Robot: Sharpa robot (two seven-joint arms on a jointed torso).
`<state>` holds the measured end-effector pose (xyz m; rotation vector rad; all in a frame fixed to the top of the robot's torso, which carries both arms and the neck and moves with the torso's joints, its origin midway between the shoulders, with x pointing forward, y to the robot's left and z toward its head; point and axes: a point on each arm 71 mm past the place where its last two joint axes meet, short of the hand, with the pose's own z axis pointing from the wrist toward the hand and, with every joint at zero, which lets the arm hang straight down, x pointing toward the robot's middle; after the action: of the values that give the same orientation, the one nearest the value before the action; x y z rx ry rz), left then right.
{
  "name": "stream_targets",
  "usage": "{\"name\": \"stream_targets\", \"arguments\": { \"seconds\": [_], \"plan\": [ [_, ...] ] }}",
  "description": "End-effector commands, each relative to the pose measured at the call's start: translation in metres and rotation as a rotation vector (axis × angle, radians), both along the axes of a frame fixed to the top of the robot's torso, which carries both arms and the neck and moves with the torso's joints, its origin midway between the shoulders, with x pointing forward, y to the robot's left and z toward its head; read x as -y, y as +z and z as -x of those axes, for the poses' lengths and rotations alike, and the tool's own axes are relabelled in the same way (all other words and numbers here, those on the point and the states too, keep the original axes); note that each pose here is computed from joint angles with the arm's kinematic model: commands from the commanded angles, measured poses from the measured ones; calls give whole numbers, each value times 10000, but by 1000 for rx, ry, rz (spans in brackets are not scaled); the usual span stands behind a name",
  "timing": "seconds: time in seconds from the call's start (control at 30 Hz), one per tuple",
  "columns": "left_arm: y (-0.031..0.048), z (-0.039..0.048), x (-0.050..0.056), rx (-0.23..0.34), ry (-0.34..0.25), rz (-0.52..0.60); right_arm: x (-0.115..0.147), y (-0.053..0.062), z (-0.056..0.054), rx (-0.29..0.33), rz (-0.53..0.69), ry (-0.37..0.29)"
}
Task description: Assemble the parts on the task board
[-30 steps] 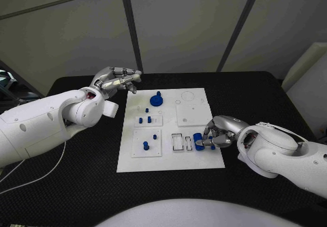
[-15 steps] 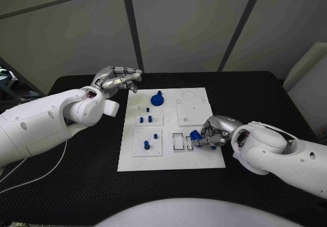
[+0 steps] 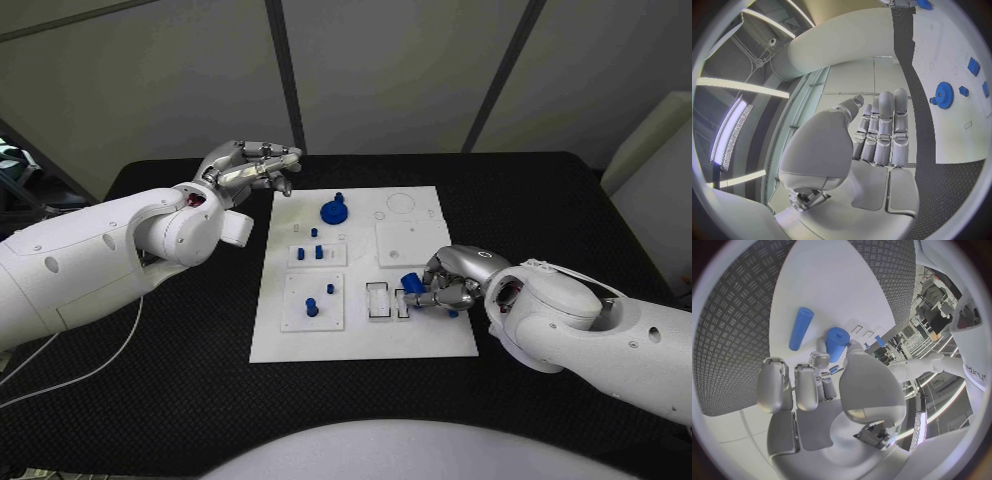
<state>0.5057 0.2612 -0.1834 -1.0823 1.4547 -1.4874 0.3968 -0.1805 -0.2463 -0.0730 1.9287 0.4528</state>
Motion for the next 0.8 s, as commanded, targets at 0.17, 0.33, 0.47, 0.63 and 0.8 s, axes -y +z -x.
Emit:
{"name": "stream_targets", "arguments": {
  "seconds": [0.17,0.33,0.47,0.63,0.8],
  "plan": [
    [12,2,11,-3,-9,13,100,20,73,-6,-88,-93],
    [11,1,19,-4,-11,14,89,89,144,-26,-175,-128],
    [10,1,21,-4,-11,14,59,140,193,-32,-221,-135],
    [10,1,22,-4,-11,13,15,168,220,-37,-248,-132],
    [9,-1,27,-5,-13,14,-74,176,232,-49,-272,-116]
  ]
}}
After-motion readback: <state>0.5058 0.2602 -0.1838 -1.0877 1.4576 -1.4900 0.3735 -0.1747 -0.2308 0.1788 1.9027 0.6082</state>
